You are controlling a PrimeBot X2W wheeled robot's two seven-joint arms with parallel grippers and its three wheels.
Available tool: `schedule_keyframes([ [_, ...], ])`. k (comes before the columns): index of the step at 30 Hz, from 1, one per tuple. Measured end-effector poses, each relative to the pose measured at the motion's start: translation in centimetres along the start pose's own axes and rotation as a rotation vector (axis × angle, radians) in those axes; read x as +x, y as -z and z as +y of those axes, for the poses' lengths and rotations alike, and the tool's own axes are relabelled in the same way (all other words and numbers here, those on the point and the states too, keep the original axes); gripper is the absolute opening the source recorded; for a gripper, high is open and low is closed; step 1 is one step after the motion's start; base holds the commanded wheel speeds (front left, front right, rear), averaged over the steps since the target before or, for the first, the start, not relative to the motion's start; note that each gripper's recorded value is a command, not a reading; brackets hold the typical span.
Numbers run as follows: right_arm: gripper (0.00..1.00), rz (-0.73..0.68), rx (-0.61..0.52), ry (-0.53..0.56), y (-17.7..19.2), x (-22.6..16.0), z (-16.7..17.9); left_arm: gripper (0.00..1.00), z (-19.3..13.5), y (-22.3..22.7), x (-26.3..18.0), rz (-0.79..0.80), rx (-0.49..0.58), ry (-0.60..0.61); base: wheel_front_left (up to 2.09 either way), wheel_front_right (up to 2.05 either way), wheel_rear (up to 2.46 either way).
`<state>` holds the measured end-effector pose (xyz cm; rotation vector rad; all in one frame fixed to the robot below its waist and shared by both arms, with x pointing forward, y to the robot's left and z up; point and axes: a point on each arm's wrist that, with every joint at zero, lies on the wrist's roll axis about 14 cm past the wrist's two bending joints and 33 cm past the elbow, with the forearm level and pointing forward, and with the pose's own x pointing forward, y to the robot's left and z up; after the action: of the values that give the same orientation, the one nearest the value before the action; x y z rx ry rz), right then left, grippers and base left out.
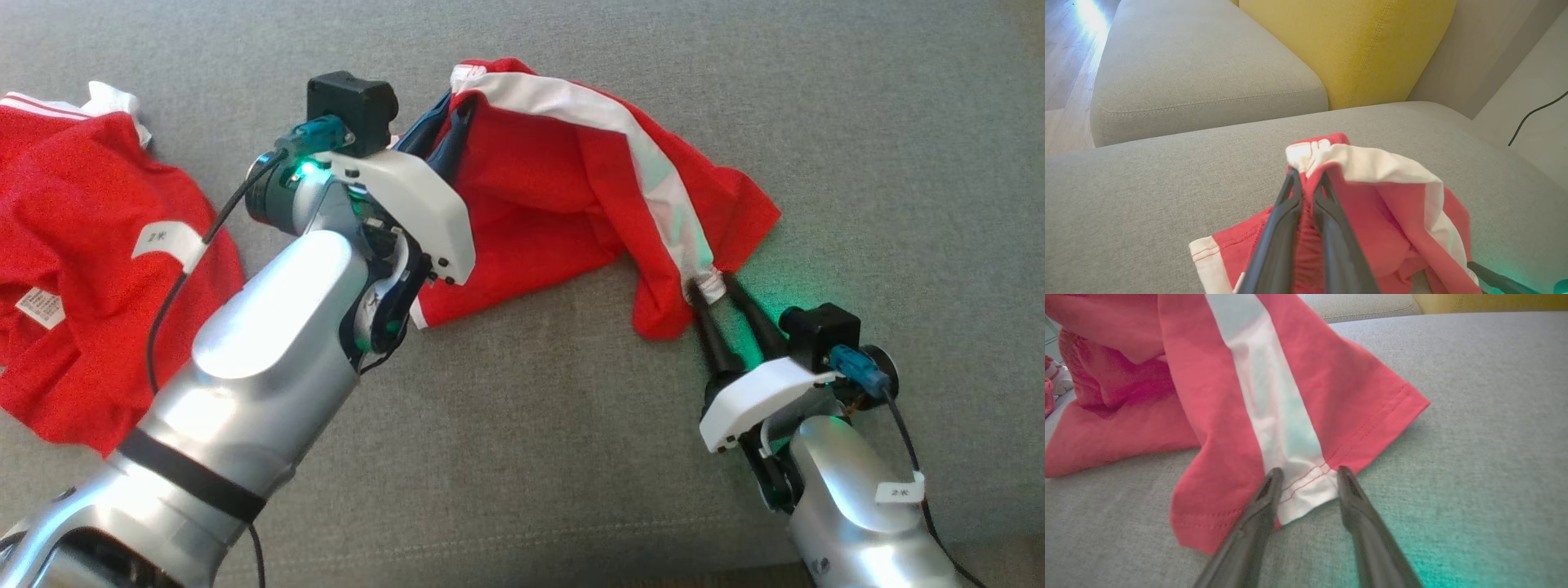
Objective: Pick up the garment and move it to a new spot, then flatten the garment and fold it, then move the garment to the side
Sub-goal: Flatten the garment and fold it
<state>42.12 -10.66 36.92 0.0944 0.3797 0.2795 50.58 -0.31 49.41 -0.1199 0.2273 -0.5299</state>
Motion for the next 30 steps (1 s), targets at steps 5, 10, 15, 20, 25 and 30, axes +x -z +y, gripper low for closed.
schedule_keyframes([
  [5,0.0,0.012,0.0,0.003,0.4,-0.1,-0.1,0.0,0.1,-0.2,-0.1,-0.005,0.003,-0.001,0.0,0.0,0.0],
  [10,0.0,-0.015,-0.015,0.028,-0.6,-0.1,-0.9,0.0,0.1,-0.9,-0.4,-0.026,0.007,-0.009,0.0,0.0,0.0],
  [15,0.0,-0.102,-0.08,0.051,-3.7,-0.2,-1.7,0.0,0.1,-1.5,-1.5,-0.049,0.013,-0.019,0.0,0.0,0.0],
  [20,0.0,-0.284,-0.199,0.09,-10.3,-1.4,-3.2,0.0,-0.2,-3.4,-3.5,-0.103,0.027,-0.026,0.0,0.0,0.0],
  [25,0.0,-0.452,-0.299,0.115,-16.5,-3.5,-3.9,0.0,-0.8,-5.6,-5.2,-0.161,0.065,-0.018,0.0,0.0,0.0],
  [30,0.0,-0.58,-0.392,0.123,-21.9,-6.1,-3.5,0.0,-2.2,-7.1,-7.3,-0.208,0.086,0.001,0.0,0.0,0.0],
])
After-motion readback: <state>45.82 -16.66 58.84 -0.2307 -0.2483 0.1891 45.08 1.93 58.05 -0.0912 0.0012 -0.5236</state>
